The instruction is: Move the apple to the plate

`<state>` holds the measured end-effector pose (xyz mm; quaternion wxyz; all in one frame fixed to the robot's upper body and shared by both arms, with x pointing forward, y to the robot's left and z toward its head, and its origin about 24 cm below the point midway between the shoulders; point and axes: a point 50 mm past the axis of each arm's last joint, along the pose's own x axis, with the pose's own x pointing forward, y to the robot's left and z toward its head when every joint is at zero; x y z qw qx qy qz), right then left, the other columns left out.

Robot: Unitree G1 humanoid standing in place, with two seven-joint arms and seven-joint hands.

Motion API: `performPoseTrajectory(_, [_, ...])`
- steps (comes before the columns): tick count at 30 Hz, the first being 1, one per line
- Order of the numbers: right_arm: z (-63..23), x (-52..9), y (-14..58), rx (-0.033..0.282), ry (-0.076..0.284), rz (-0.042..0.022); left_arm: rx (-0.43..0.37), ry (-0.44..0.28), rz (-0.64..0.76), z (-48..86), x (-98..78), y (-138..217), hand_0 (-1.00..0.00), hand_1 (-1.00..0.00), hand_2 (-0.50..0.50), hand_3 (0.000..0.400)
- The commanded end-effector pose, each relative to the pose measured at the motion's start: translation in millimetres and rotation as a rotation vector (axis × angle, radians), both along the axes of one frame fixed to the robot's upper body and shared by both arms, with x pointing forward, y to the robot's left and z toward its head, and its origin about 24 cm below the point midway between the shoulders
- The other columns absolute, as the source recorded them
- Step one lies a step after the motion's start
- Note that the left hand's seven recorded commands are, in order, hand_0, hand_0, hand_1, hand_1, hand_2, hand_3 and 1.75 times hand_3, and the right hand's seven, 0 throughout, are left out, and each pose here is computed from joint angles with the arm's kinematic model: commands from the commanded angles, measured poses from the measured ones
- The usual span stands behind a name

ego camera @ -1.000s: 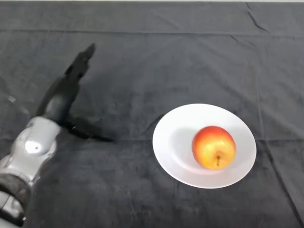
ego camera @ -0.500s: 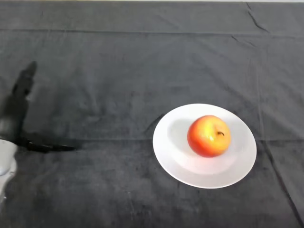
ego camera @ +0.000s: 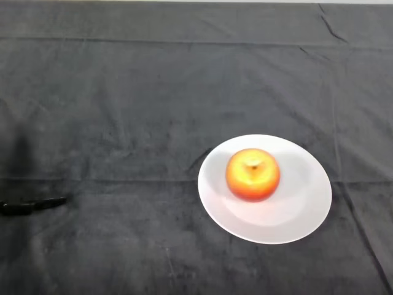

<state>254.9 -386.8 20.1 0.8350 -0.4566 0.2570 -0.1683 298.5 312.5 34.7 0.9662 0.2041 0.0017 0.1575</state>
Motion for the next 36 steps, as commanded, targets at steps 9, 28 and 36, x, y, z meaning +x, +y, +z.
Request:
performPoseTrajectory(9, [-22.8,-15.2,5.2,0.029,0.071,-0.0163,-0.034,0.009,0.222,6.4,-25.1,51,0.0,0.0,0.0,0.0])
performPoseTrajectory(28, [-22.8,-15.2,5.1,0.029,0.071,-0.0165,-0.221,-0.126,0.558,13.1,-66.3,102,0.0,0.0,0.0,0.0])
performPoseTrajectory(36, [-22.7,-15.1,5.1,0.029,0.071,-0.0166,-0.373,-0.228,0.663,14.2,-68.9,107,0.0,0.0,0.0,0.0])
